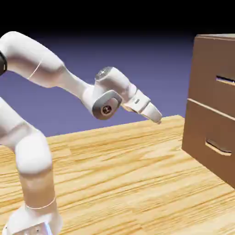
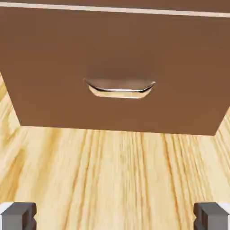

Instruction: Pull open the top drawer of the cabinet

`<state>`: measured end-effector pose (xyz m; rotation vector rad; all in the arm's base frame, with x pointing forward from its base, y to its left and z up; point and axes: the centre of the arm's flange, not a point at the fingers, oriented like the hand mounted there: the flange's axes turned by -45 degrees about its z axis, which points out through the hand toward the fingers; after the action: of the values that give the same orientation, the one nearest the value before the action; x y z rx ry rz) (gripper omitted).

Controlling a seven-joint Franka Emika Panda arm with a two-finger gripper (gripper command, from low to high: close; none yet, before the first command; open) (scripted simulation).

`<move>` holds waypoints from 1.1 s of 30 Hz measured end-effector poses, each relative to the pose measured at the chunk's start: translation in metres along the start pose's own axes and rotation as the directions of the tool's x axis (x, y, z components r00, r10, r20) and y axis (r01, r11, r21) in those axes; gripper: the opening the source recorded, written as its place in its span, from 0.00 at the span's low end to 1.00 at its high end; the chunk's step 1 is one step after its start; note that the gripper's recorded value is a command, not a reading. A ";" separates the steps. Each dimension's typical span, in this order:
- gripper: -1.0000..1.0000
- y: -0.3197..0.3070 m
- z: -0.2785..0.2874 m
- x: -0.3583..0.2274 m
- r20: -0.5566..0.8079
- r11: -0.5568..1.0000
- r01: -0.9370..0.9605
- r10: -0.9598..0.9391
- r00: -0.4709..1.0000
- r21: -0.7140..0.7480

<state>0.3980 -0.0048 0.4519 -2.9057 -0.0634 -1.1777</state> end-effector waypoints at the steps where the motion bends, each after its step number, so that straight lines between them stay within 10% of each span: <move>1: 0.50 0.008 0.009 0.001 0.022 1.000 -0.014 0.014 1.000 0.010; 18: 0.50 0.141 0.154 -0.048 0.293 0.987 -0.161 0.146 0.945 0.027; 33: 0.50 0.236 0.202 -0.063 0.245 0.991 0.027 0.006 0.969 -0.131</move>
<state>0.5027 -0.2385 0.2658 -3.1574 -0.0003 -0.8481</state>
